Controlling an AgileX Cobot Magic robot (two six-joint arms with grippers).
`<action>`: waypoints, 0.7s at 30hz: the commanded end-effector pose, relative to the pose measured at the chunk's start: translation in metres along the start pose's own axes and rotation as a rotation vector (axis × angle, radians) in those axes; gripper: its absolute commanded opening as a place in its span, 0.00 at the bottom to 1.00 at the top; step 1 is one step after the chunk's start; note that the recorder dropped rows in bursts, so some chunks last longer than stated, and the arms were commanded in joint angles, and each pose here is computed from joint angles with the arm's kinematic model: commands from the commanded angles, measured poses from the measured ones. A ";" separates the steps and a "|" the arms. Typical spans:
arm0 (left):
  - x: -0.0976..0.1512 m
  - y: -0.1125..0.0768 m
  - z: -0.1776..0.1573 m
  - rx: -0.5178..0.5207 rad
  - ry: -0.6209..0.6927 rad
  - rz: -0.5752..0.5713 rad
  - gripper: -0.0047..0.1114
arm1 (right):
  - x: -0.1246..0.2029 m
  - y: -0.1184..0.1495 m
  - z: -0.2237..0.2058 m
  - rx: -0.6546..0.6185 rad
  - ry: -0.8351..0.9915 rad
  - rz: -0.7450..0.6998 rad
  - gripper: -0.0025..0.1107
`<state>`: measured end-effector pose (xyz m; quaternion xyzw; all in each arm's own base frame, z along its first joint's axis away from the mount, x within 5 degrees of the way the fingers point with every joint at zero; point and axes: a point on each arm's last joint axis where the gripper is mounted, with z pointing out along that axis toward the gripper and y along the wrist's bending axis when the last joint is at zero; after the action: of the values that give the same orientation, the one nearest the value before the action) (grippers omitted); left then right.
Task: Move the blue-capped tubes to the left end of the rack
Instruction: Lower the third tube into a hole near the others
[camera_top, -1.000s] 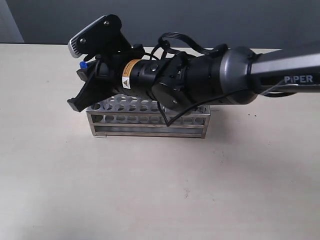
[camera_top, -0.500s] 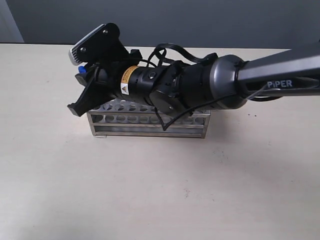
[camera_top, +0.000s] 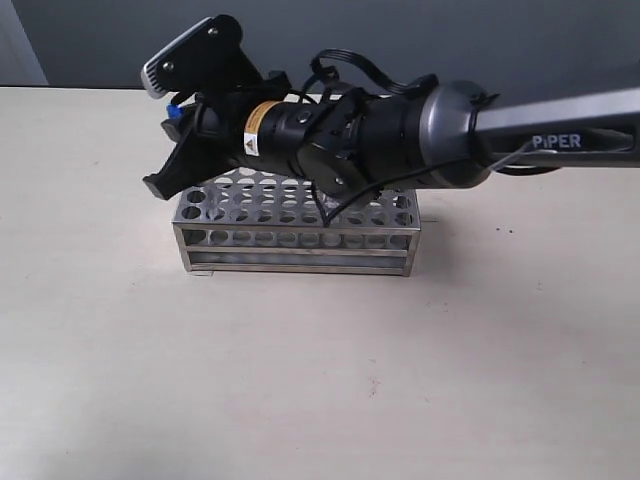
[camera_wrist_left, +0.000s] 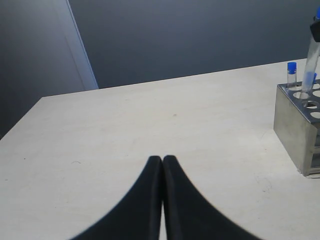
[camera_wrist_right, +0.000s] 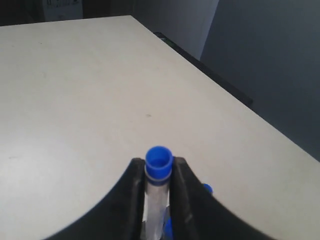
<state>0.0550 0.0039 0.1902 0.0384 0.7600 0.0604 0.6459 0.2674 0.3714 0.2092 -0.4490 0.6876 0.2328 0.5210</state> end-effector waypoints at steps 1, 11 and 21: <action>-0.002 0.000 0.000 0.008 -0.012 -0.005 0.04 | 0.001 -0.009 0.000 0.024 0.014 0.025 0.02; -0.002 0.000 0.000 0.008 -0.012 -0.005 0.04 | 0.001 -0.002 0.000 0.010 0.024 0.031 0.02; -0.002 0.000 0.000 0.008 -0.012 -0.005 0.04 | 0.002 -0.001 0.000 0.008 0.031 0.050 0.02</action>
<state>0.0550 0.0039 0.1902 0.0384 0.7600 0.0604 0.6459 0.2681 0.3692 0.2056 -0.4373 0.7091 0.2307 0.5027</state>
